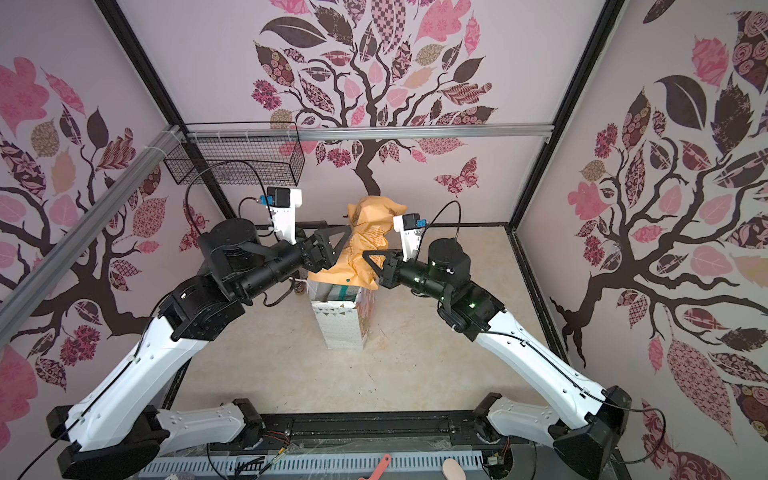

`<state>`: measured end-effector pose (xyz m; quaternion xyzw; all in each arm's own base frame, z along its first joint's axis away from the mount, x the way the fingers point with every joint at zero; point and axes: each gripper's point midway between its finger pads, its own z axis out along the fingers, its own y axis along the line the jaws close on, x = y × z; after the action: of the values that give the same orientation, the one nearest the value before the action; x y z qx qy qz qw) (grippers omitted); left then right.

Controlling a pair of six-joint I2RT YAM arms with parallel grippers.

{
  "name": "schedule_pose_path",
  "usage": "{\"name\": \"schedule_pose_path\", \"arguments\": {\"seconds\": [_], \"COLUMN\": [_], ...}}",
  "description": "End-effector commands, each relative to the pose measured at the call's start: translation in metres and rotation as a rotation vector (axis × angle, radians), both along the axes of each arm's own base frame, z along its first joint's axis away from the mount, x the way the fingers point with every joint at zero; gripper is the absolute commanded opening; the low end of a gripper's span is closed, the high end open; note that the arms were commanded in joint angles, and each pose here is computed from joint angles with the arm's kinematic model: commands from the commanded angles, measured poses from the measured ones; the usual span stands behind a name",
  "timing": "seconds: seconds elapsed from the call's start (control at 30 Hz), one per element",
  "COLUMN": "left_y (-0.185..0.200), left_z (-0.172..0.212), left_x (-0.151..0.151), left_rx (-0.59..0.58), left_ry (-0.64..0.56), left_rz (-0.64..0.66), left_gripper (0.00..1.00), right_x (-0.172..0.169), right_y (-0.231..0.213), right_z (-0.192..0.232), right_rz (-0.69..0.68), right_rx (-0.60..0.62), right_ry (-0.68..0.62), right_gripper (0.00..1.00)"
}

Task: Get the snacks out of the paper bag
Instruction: 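Grasp the raised wrapper with the right gripper from the left gripper, then drop the wrapper on the table with the right gripper while the left withdraws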

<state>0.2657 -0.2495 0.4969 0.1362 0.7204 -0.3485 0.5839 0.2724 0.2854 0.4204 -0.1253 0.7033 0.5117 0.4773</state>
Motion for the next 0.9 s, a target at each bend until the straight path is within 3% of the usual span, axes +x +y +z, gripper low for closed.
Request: {"name": "schedule_pose_path", "arguments": {"seconds": [0.0,0.2,0.47,0.7,0.87], "left_y": [-0.008,-0.018,-0.013,0.003,-0.001], "left_z": [-0.003,-0.018,-0.053,-0.078,-0.094], "left_x": [-0.014,-0.039,-0.065,-0.075,-0.08], "left_rx": [0.045,0.097,0.199,0.3,0.365], "left_ry": [-0.054,-0.066,-0.06,-0.009,0.017], "left_rz": [-0.091,-0.243,-0.335,-0.285,-0.266], "left_gripper": [0.83,0.97,0.99,0.99,0.98], "right_x": [0.013,0.049,0.104,0.15,0.175], "right_y": [-0.012,-0.048,-0.122,-0.172,-0.172], "right_z": [0.023,0.017,-0.013,-0.074,-0.129], "right_rz": [-0.018,-0.118,-0.268,-0.378,-0.377], "right_rx": [0.025,0.007,0.054,0.069,0.076], "right_ry": [-0.04,-0.021,0.085,0.225,0.346], "right_gripper": [0.0,0.0,0.0,0.0,0.0]}}
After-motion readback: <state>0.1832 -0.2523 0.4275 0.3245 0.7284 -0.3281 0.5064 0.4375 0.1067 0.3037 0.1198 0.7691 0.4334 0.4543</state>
